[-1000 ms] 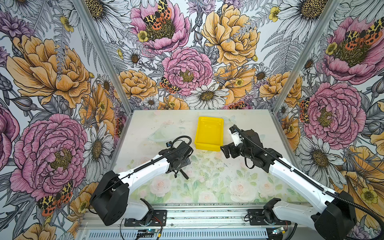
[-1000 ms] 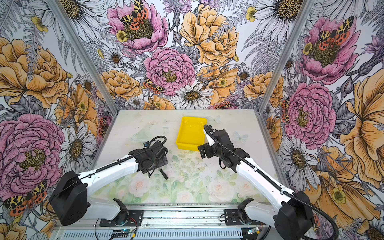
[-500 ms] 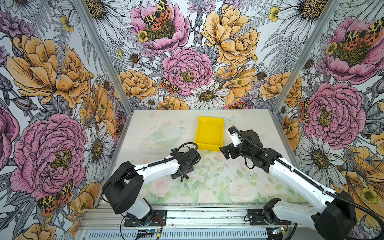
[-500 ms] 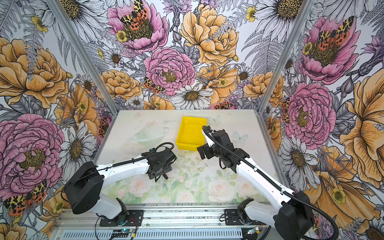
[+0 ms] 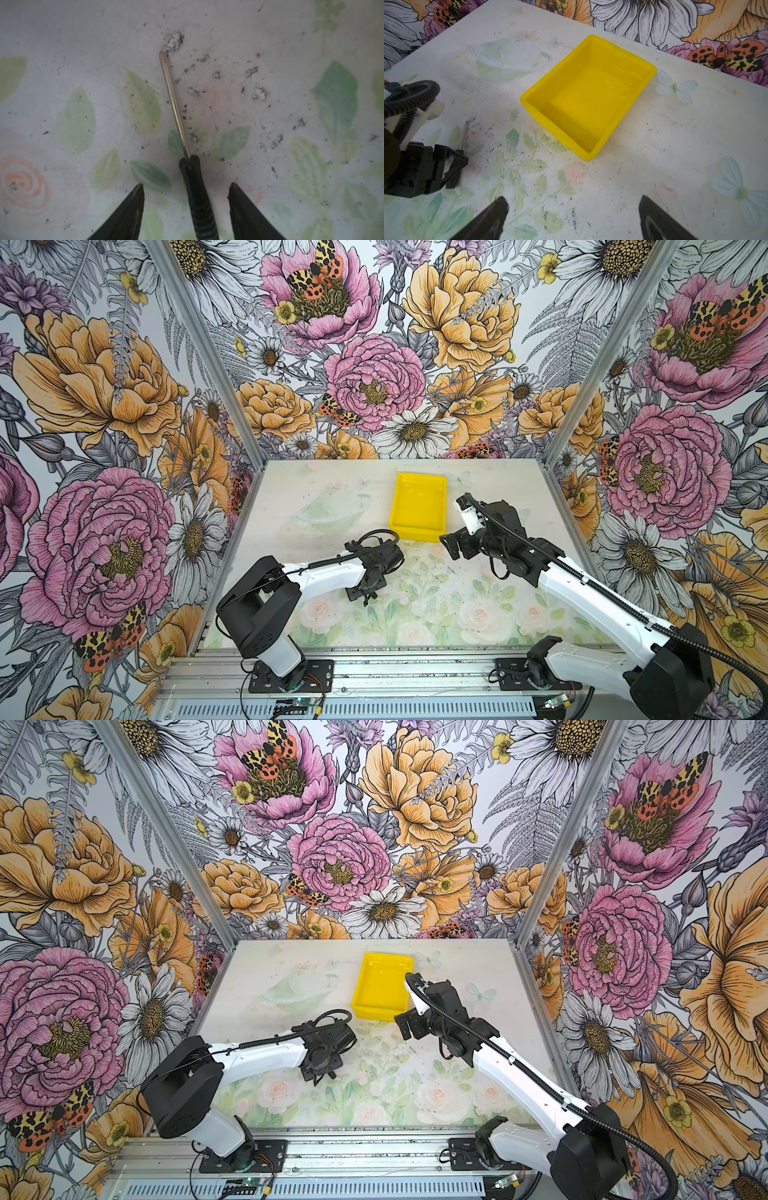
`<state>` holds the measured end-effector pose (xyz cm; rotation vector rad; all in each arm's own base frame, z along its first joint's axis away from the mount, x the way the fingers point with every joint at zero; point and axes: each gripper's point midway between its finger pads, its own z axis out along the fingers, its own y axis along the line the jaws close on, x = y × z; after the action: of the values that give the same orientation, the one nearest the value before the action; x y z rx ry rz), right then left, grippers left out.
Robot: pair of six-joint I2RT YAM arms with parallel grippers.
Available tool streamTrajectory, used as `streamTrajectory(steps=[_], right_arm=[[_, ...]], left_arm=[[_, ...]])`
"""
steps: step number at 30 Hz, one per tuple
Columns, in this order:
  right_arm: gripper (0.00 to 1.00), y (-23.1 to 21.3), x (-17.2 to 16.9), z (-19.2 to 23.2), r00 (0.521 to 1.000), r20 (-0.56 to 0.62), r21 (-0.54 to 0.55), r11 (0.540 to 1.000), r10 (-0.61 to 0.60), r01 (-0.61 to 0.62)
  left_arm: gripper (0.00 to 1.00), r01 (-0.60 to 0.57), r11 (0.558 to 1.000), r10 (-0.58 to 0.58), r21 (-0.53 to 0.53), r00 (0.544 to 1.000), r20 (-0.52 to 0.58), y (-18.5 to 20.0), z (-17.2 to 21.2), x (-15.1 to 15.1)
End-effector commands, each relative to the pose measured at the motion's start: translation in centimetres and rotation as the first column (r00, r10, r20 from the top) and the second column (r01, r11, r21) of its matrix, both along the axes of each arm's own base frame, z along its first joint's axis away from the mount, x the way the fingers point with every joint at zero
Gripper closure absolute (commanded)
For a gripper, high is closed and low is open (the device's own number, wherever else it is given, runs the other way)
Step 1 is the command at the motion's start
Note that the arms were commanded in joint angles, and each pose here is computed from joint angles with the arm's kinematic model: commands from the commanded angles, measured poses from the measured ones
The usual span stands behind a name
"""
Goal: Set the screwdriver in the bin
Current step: 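Lower the left gripper over the screwdriver handle and close on it, then lift the screwdriver with the left gripper and carry it over the yellow bin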
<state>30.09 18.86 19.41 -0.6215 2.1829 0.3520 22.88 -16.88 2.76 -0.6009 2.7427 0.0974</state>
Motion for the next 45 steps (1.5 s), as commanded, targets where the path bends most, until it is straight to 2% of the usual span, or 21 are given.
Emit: streamTrajectory(steps=[1,17,30,36,45], right_arm=[[0.00,0.0,-0.4,0.6,1.000,0.020,0.012,1.000,0.009,-0.009],[0.01,-0.1,-0.7,0.6,1.000,0.023,0.015,1.000,0.004,-0.004],[0.01,-0.2,-0.8,0.9,1.000,0.030,0.022,1.000,0.001,-0.001],[0.01,-0.3,-0.8,1.3,0.999,0.039,0.030,1.000,-0.007,0.006],[0.00,-0.2,-0.8,2.4,0.998,0.065,0.041,0.999,0.001,-0.003]], left_arm=[[0.39,0.005,1.000,-0.005,-0.012,1.000,-0.010,-0.9,-0.1,-0.1],[0.70,0.017,1.000,-0.018,-0.009,1.000,-0.023,-1.7,-0.9,-0.6],[0.87,0.029,0.999,-0.029,-0.014,0.999,-0.025,-1.8,-0.9,-0.7],[0.90,0.047,0.998,-0.048,-0.029,0.999,-0.020,-2.1,-0.3,-0.6],[0.92,0.067,0.995,-0.061,-0.080,0.995,0.076,-2.6,3.1,1.5]])
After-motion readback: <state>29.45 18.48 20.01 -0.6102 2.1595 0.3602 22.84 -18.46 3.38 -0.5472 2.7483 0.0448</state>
